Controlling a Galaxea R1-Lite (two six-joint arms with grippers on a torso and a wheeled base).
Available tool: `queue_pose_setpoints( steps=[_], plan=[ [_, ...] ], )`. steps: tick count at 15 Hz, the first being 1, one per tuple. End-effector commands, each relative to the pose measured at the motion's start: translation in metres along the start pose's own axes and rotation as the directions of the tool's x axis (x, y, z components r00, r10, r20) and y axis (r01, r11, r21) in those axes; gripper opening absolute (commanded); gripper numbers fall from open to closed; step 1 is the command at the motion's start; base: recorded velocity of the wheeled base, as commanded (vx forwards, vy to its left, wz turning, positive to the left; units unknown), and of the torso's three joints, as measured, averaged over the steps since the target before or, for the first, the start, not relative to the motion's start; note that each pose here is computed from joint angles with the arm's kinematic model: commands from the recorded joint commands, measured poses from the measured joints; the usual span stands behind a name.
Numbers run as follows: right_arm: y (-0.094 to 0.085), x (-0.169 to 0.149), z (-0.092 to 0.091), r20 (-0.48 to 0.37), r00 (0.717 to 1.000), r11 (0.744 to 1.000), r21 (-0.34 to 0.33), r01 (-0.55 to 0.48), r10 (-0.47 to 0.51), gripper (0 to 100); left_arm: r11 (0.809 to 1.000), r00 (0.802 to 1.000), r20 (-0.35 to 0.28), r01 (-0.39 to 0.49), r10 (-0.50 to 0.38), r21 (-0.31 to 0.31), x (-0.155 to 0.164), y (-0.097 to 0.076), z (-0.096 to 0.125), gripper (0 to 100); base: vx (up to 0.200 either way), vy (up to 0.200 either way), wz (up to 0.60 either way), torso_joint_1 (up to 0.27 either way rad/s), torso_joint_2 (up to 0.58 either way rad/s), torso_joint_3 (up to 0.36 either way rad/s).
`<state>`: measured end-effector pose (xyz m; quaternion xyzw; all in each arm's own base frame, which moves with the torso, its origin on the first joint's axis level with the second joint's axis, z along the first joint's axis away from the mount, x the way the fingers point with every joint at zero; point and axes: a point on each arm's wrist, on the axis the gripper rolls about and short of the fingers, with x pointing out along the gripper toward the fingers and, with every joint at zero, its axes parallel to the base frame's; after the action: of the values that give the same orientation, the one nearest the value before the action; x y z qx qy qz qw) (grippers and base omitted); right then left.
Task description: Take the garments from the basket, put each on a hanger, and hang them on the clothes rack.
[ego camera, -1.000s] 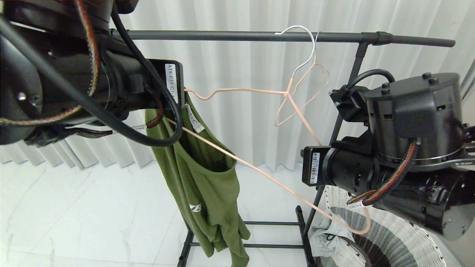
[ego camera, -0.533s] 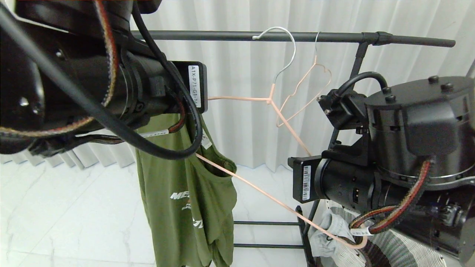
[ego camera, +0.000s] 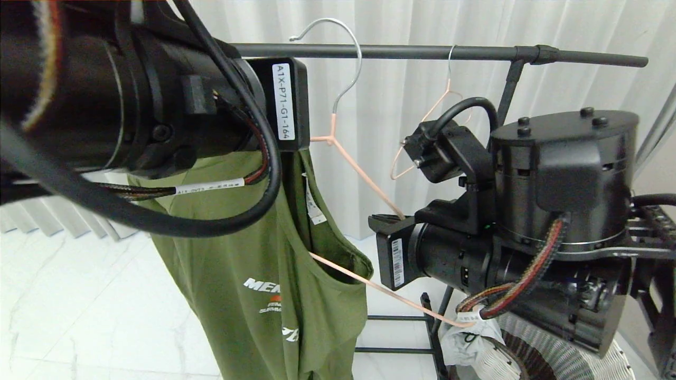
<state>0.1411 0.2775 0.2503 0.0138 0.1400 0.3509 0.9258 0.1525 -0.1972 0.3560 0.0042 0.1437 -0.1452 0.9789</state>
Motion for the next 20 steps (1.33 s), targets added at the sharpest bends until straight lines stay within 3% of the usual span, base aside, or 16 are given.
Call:
queue_pose_setpoints(
  steps=[1, 4, 8, 11, 14, 16, 17, 20],
  plan=[
    [0.004, 0.011, -0.003, -0.01, 1.0, 1.0, -0.009, 0.001, -0.001, 0, 1.0, 0.999, 0.018, 0.029, -0.029, -0.008, -0.01, 0.001, 0.004, 0, 0.0, 0.0, 0.0, 0.0, 0.0, 0.0],
    [0.002, 0.014, 0.004, 0.01, 1.0, 1.0, 0.001, 0.012, -0.012, 0, 0.999, 0.999, 0.017, 0.038, -0.038, -0.001, -0.016, 0.003, 0.002, 0, 0.0, 0.0, 0.0, 0.0, 0.0, 0.0],
    [-0.005, 0.006, 0.013, 0.043, 0.999, 0.999, 0.016, 0.03, -0.031, 0, 0.997, 0.999, 0.01, 0.041, -0.042, 0.065, -0.023, 0.009, -0.005, 0, 0.0, 0.0, 0.0, 0.0, 0.0, 0.0],
    [-0.006, -0.001, 0.02, 0.075, 0.997, 1.0, -0.005, 0.026, -0.026, 0, 0.994, 0.999, 0.0, 0.039, -0.039, 0.106, -0.023, 0.01, -0.008, 0, 0.0, 0.0, 0.0, 0.0, 0.0, 0.0],
    [-0.006, -0.008, 0.031, 0.153, 0.988, 0.998, -0.061, 0.027, -0.018, 0, 0.979, 0.999, -0.015, 0.037, -0.035, 0.199, -0.026, 0.014, -0.015, 0, 0.0, 0.0, 0.0, 0.0, 0.0, 0.0],
    [-0.006, -0.01, 0.033, 0.16, 0.987, 0.997, -0.075, 0.029, -0.017, 0, 0.979, 0.999, -0.026, 0.036, -0.032, 0.203, -0.024, 0.013, -0.018, 0, 0.0, 0.0, 0.0, 0.0, 0.0, 0.0],
    [-0.006, -0.011, 0.034, 0.165, 0.986, 0.997, -0.072, 0.028, -0.016, 0, 0.978, 0.999, -0.026, 0.038, -0.033, 0.203, -0.024, 0.013, -0.019, 100, 0.0, 0.0, 0.0, 0.0, 0.0, 0.0],
    [-0.005, -0.013, 0.041, 0.188, 0.982, 0.997, -0.071, 0.026, -0.012, 0, 0.977, 0.998, -0.026, 0.057, -0.053, 0.206, -0.027, 0.009, -0.019, 100, 0.0, 0.0, 0.0, 0.0, 0.0, 0.0]
  ],
)
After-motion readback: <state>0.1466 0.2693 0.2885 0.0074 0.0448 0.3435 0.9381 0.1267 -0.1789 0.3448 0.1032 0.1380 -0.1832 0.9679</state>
